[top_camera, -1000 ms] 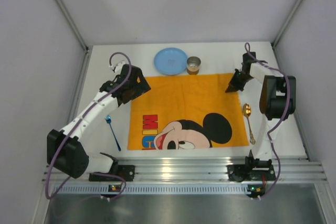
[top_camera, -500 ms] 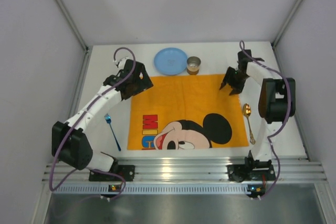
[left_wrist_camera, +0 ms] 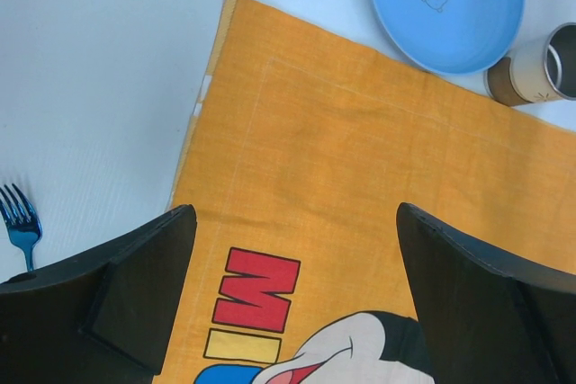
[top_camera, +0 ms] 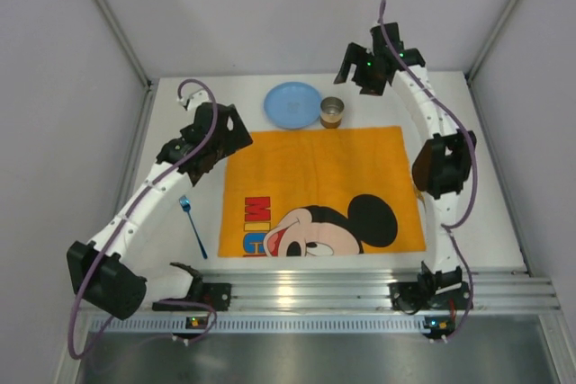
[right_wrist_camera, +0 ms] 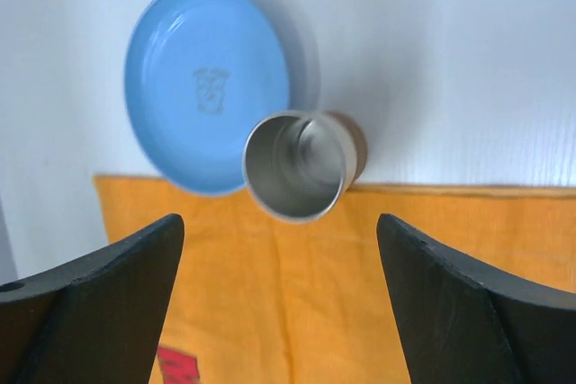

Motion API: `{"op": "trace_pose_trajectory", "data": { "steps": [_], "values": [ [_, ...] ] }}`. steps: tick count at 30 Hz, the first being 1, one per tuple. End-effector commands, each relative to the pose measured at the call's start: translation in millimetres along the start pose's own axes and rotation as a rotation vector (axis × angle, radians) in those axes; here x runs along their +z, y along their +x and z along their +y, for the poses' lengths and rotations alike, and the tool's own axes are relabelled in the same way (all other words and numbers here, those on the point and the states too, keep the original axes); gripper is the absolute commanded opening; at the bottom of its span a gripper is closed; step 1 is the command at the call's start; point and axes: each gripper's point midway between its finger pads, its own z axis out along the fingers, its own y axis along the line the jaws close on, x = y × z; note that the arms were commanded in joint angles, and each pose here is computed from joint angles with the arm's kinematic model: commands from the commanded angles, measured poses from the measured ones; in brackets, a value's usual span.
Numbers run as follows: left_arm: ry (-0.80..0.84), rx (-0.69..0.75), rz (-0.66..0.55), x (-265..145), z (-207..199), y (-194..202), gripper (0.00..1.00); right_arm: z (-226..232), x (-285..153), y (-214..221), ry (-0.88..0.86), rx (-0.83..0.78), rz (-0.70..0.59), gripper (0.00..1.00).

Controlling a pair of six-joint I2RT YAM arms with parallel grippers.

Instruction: Set the dinner table for one person

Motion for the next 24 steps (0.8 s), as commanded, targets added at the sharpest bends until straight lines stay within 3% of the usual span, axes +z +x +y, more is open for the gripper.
{"op": "trace_pose_trajectory", "data": {
  "steps": [1, 4, 11, 15, 17, 20, 21, 23, 24],
  "values": [
    [0.086, 0.004, -0.065, -9.6, -10.4, -16.5, 0.98, -33.0, 26.2, 5.0, 0.157, 0.04, 0.039, 0.88],
    [0.088, 0.037, -0.044, -12.1, -10.2, -15.2, 0.99, -31.6, 36.0, 3.6, 0.212, -0.008, -0.005, 0.89],
    [0.09, 0.088, -0.048, -16.4, -8.5, -18.1, 0.98, -36.2, 71.0, 38.8, 0.27, -0.019, 0.061, 0.82],
    [0.077, 0.111, -0.054, -16.8, -5.4, -22.0, 0.99, -39.3, 86.1, 52.6, 0.291, -0.024, 0.086, 0.6],
    [0.089, 0.122, -0.036, -16.1, -8.3, -20.3, 0.98, -43.1, 89.6, 55.7, 0.304, -0.02, 0.092, 0.53],
    [0.103, 0.136, -0.006, -15.3, -12.6, -16.8, 0.98, -46.2, 91.3, 52.5, 0.321, -0.012, 0.077, 0.28],
    [0.106, 0.14, -0.002, -14.8, -13.1, -15.9, 0.98, -46.2, 90.8, 49.8, 0.324, -0.016, 0.068, 0.12],
    [0.121, 0.145, 0.013, -14.0, -16.6, -13.6, 0.99, -37.7, 83.7, 33.2, 0.309, -0.024, 0.019, 0.0],
    [0.133, 0.147, 0.019, -14.7, -18.2, -13.0, 0.99, -33.7, 76.0, 20.4, 0.298, -0.022, -0.015, 0.0]
  ]
}}
